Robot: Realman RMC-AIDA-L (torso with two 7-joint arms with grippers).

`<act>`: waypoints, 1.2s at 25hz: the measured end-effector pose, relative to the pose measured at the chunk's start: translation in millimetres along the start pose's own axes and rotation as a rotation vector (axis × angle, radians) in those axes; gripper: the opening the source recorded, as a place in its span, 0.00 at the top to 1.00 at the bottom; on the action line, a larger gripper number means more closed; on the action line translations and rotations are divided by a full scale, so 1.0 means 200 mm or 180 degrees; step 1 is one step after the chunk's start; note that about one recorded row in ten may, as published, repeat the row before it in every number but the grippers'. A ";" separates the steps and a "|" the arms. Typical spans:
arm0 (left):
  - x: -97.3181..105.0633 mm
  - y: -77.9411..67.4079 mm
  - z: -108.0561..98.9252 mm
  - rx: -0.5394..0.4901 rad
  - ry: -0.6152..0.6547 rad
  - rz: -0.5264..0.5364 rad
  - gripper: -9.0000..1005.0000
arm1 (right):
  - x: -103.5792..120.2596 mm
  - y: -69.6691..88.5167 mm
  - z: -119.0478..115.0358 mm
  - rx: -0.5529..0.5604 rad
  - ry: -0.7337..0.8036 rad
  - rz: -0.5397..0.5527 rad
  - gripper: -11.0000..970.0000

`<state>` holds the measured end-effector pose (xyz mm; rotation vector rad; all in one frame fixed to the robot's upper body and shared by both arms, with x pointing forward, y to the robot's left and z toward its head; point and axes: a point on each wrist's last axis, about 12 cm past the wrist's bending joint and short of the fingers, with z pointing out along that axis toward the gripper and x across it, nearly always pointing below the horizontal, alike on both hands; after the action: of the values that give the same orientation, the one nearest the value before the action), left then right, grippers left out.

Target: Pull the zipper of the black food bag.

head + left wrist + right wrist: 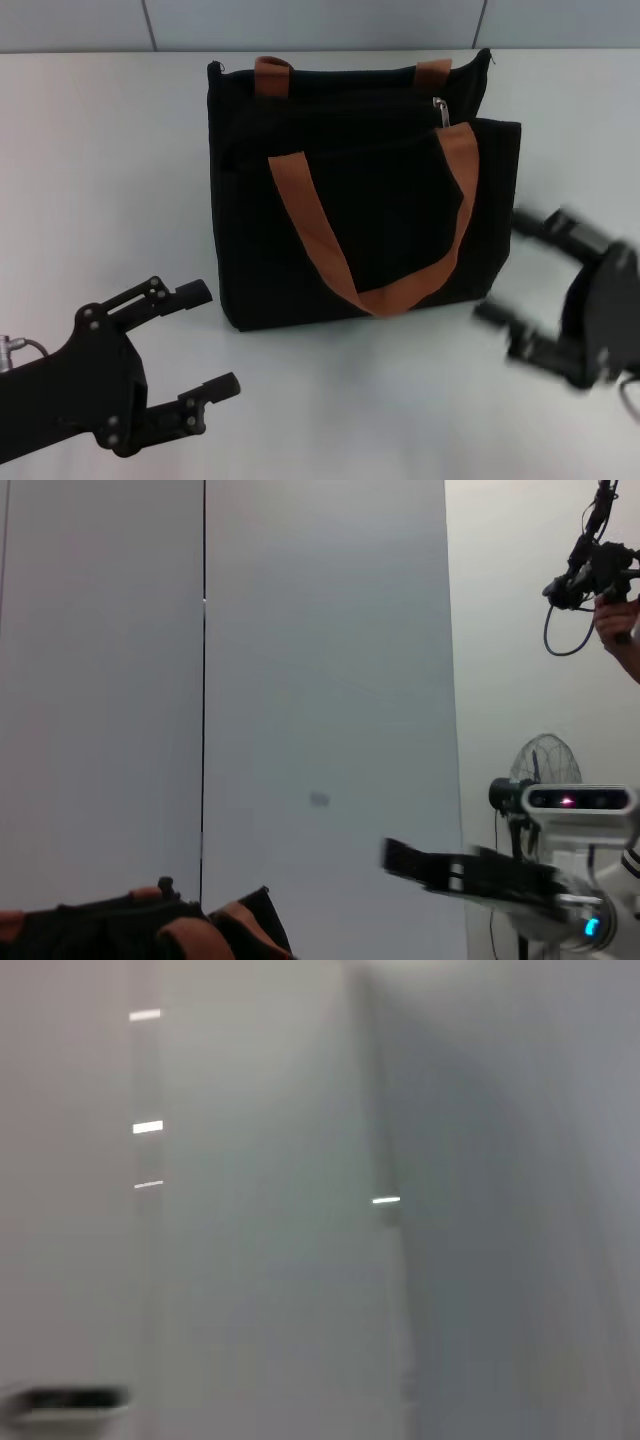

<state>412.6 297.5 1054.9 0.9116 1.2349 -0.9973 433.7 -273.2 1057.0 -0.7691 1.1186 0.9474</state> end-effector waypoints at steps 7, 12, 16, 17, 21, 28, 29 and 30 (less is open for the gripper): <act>0.03 0.02 0.07 0.0123 0.0138 -0.0048 0.21 | 0.10 0.07 0.08 -0.0601 0.0457 0.0017 0.22; 0.07 0.02 0.12 0.0364 0.0370 -0.0119 0.21 | 0.12 0.09 0.08 -0.0645 0.0499 0.0061 0.22; 0.10 0.02 0.13 0.0426 0.0471 -0.0163 0.21 | 0.13 0.09 0.07 -0.0605 0.0569 0.0150 0.22; 0.10 0.02 0.13 0.0422 0.0491 -0.0161 0.21 | 0.13 0.09 0.07 -0.0605 0.0569 0.0150 0.22; 0.11 0.01 0.13 0.0400 0.0515 -0.0183 0.21 | 0.15 0.09 0.08 -0.0574 0.0620 0.0198 0.22; 0.12 0.01 0.13 0.0384 0.0531 -0.0192 0.21 | 0.15 0.08 0.09 -0.0547 0.0618 0.0251 0.22; 0.12 0.01 0.13 0.0381 0.0532 -0.0193 0.21 | 0.15 0.08 0.09 -0.0547 0.0618 0.0251 0.22; 0.12 0.01 0.12 0.0380 0.0533 -0.0195 0.21 | 0.15 0.08 0.10 -0.0544 0.0626 0.0278 0.22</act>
<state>423.2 272.1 1034.4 1.0732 1.3615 -1.0692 431.2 -242.7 1031.9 -0.9751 1.2614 1.0681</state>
